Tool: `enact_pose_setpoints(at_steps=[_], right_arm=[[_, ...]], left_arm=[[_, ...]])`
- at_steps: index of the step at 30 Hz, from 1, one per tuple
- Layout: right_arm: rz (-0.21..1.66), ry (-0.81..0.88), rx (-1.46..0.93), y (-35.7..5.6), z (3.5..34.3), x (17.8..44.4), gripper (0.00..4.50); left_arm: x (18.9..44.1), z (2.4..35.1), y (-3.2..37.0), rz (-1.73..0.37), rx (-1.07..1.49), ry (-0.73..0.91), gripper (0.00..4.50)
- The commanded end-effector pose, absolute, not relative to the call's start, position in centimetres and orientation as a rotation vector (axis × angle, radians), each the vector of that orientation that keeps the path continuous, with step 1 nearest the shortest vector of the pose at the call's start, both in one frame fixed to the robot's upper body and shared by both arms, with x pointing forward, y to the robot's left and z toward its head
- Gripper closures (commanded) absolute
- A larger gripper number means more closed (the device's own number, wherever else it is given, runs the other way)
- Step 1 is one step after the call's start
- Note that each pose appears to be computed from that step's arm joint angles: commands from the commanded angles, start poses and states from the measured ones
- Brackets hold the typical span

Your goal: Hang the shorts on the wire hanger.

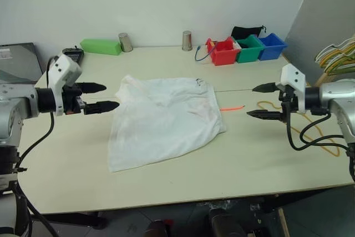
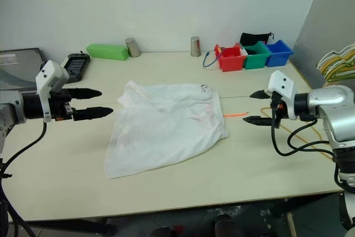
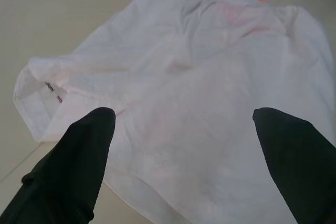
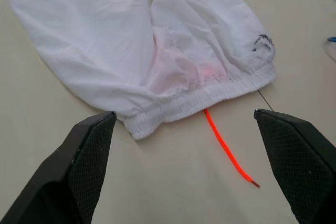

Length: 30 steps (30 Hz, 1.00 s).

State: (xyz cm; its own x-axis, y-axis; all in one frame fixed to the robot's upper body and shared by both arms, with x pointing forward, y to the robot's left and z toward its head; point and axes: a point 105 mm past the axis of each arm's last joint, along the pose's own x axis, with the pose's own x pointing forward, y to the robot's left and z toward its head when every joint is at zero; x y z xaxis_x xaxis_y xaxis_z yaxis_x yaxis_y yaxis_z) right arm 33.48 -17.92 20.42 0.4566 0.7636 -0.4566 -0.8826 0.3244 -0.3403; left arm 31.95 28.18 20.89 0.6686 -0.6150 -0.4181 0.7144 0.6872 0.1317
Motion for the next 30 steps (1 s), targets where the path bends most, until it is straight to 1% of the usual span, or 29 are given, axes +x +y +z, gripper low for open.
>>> enact_pose_setpoints(at_steps=[1,3,7,10,13,18,20,23,26,30], right_arm=[[1.108,0.181,-0.637,-17.5,21.8,33.1,0.04],[1.111,0.176,-0.643,-16.9,21.7,33.2,0.04],[1.109,0.163,-0.629,-17.0,21.8,33.4,0.04],[1.151,0.186,-0.642,-16.5,20.8,33.0,0.04],[1.204,0.200,-0.665,-15.6,19.9,32.5,0.04],[1.288,0.196,-0.750,-14.5,18.4,31.7,0.04],[1.323,0.194,-0.809,-14.1,17.1,31.7,0.04],[1.379,0.184,-0.911,-13.5,15.2,31.9,0.04],[1.408,0.180,-0.952,-13.0,14.0,32.4,0.04],[1.425,0.180,-0.958,-12.7,13.2,32.9,0.04]], left_arm=[[31.1,23.5,28.7,-0.731,0.345,0.282,0.00],[30.8,23.1,29.3,-0.718,0.347,0.293,0.00],[30.4,22.4,28.6,-0.727,0.343,0.299,0.00],[29.9,21.8,27.9,-0.767,0.347,0.307,0.00],[28.8,21.1,26.8,-0.838,0.339,0.332,0.00],[26.8,19.0,23.8,-0.989,0.386,0.401,0.00],[25.7,17.7,22.9,-1.049,0.420,0.441,0.00],[24.2,15.4,22.1,-1.136,0.535,0.499,0.00],[24.8,14.0,21.7,-1.122,0.587,0.476,0.00],[24.8,12.6,21.2,-1.142,0.613,0.475,0.00]])
